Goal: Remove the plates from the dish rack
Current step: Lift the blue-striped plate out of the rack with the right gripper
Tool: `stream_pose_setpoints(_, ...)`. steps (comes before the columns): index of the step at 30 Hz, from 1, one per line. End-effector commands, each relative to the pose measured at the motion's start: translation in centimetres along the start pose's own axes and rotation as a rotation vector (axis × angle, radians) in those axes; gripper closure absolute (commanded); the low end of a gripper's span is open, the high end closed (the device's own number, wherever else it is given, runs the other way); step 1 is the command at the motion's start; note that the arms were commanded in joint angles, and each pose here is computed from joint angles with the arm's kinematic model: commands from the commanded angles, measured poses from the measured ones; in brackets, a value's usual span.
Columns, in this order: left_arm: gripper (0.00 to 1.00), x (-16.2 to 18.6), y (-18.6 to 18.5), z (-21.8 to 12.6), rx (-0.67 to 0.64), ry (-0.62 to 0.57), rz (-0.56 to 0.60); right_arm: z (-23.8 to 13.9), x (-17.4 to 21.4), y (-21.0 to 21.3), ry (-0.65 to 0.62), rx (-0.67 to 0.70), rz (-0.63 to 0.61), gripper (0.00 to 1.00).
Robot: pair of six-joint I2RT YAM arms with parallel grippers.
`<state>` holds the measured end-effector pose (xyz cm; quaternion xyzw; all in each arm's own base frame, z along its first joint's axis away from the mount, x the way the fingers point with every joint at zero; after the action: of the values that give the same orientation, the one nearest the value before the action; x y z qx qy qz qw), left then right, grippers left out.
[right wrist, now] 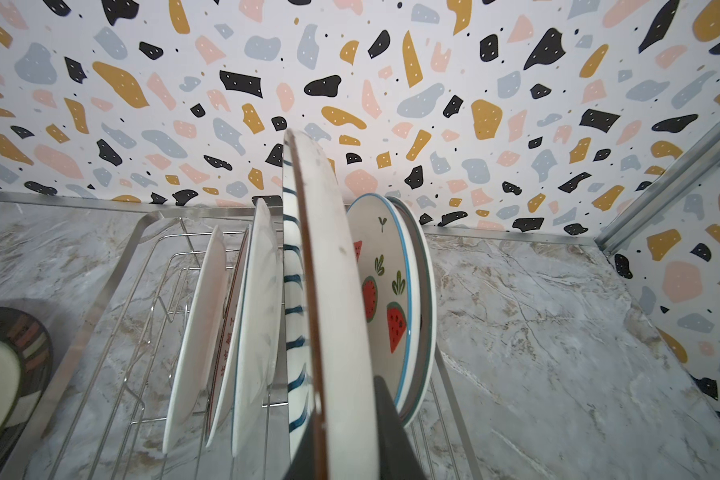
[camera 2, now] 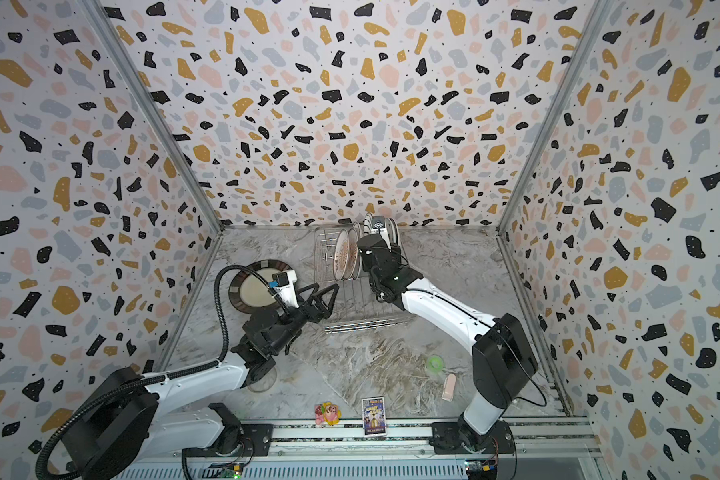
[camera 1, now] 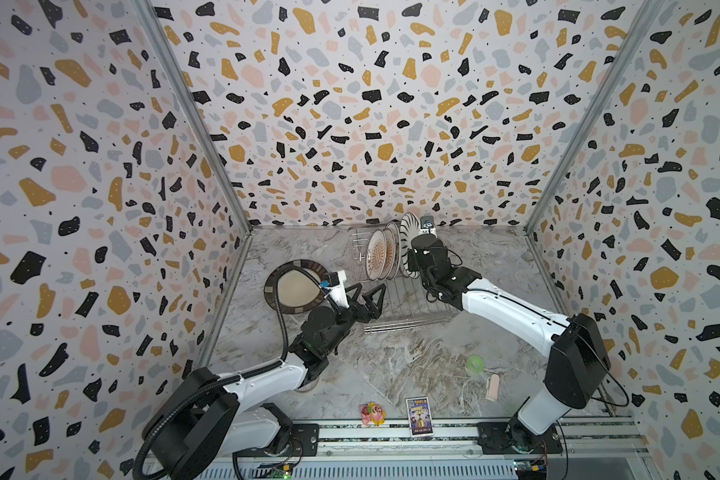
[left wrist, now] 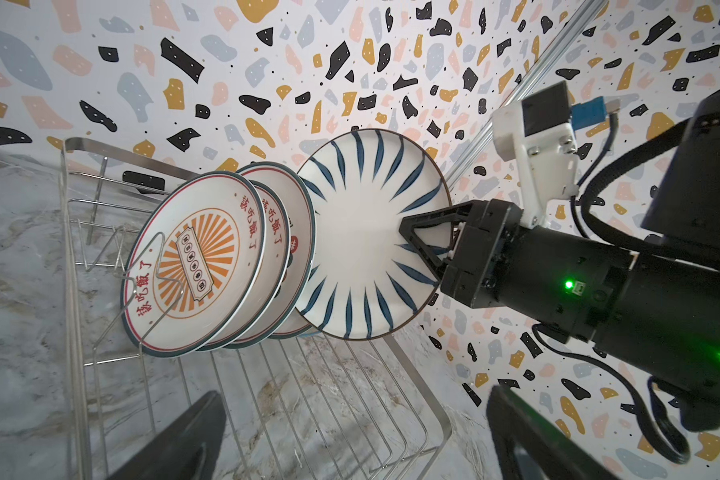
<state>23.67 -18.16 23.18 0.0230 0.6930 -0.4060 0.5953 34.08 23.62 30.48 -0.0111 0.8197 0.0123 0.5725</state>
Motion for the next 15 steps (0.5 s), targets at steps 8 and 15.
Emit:
stream_pose_setpoints(8, 0.0, -0.8, -1.1, -0.3, 0.048, -0.046, -0.009, -5.6, -3.6, -3.4, -0.155, -0.02, 0.113, 0.92)
stream_pose_setpoints(15, 0.0, -0.7, -1.7, 0.2, 0.071, -0.027, -0.005, -7.8, -3.2, -5.3, -0.154, -0.111, 0.157, 0.92)
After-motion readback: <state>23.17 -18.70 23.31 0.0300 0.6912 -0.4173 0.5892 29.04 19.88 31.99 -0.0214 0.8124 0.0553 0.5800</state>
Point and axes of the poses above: each gripper's point midway between its finger pads, its own z axis out along the fingers, its own y axis along the line the jaws close on, x = y × z, the point moved 9 cm from there along -z, back along the fingers, and after that the axes turned 4 degrees about z, right-handed, at the moved point
